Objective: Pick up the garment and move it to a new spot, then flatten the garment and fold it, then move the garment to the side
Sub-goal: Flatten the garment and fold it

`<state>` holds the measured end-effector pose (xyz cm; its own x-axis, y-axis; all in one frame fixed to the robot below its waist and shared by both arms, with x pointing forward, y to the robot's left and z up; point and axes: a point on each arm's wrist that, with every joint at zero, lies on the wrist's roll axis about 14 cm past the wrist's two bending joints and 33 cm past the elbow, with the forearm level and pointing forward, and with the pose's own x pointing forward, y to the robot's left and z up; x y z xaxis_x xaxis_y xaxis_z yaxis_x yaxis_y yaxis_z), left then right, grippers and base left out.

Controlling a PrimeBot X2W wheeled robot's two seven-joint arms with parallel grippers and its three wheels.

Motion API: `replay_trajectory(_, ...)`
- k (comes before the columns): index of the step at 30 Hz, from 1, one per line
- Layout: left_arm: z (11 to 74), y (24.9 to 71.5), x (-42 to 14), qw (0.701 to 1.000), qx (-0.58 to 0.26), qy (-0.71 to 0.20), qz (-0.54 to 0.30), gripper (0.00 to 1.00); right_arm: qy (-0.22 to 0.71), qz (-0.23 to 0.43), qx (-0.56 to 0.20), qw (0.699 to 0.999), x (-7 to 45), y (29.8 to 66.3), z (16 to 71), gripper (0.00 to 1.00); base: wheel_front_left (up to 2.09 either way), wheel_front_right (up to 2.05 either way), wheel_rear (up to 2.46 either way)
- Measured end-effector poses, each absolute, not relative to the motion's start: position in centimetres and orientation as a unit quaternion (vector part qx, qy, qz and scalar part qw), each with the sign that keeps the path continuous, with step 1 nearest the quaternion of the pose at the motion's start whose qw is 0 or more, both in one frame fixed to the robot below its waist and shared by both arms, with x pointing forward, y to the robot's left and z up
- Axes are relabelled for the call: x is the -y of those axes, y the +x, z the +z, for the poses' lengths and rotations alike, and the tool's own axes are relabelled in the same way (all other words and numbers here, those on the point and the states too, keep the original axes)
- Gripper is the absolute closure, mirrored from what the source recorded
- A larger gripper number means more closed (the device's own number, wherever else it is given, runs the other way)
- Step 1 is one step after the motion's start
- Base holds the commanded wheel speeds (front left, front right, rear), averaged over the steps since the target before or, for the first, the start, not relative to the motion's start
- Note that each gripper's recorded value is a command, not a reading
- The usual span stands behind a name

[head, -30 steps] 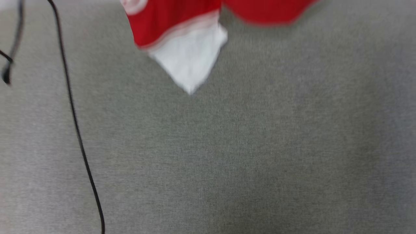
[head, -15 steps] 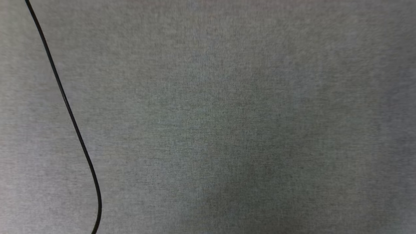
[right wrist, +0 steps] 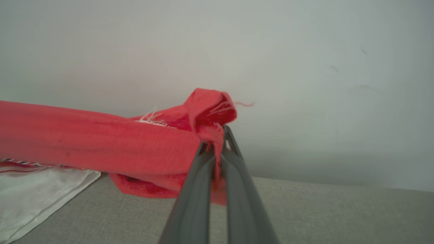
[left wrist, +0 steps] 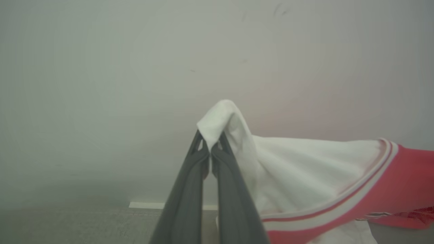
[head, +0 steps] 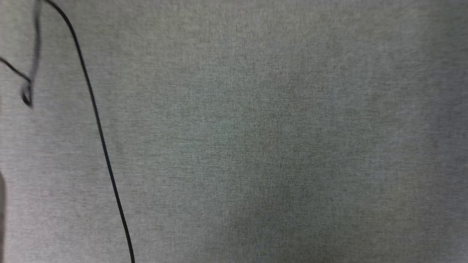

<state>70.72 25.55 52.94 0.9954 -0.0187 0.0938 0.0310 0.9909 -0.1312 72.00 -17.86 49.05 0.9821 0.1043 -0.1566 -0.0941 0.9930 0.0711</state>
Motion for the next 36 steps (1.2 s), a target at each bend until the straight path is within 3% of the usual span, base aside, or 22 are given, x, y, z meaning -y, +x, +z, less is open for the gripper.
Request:
replay_trajectory(7, 48.7, 64.1, -25.8, 0.995, -0.019, -0.098, -0.002, 1.00, 0.044, 0.048, -0.135, 0.989, 18.5, 65.5, 45.4, 1.00, 0.00, 0.00, 0.00)
replay_trajectory(24, 44.3, 43.5, -26.4, 0.983, -0.093, -0.156, 0.037, 1.00, 0.093, 0.024, -0.184, 0.978, 20.8, 45.7, 44.3, 1.00, 0.00, 0.00, 0.00)
replay_trajectory(36, 43.2, 32.3, -27.4, 0.970, -0.133, -0.181, 0.098, 1.00, 0.111, -0.015, -0.218, 0.969, 22.0, 34.5, 44.3, 1.00, 0.00, 0.00, 0.00)
